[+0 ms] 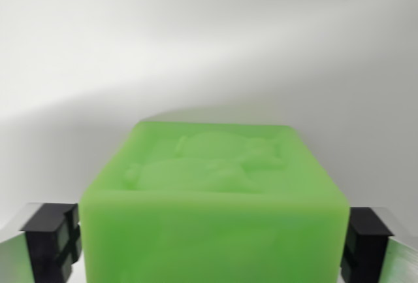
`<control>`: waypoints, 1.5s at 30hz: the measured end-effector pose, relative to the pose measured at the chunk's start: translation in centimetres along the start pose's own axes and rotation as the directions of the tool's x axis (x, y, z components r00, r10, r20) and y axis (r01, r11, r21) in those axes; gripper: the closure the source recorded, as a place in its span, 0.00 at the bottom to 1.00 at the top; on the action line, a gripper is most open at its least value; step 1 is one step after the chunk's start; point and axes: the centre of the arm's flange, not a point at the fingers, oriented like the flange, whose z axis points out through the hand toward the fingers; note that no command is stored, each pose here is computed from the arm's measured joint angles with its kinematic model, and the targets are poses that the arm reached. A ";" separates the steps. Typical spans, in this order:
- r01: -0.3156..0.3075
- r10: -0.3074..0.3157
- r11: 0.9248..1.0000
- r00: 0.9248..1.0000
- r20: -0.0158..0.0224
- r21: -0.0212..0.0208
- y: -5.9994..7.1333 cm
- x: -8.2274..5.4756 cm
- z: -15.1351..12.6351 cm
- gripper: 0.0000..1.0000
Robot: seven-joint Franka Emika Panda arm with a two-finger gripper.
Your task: Stack cube
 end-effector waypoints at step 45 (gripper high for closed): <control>0.000 0.000 1.000 1.000 -0.001 0.004 -0.1 0.0 -1.9 1.00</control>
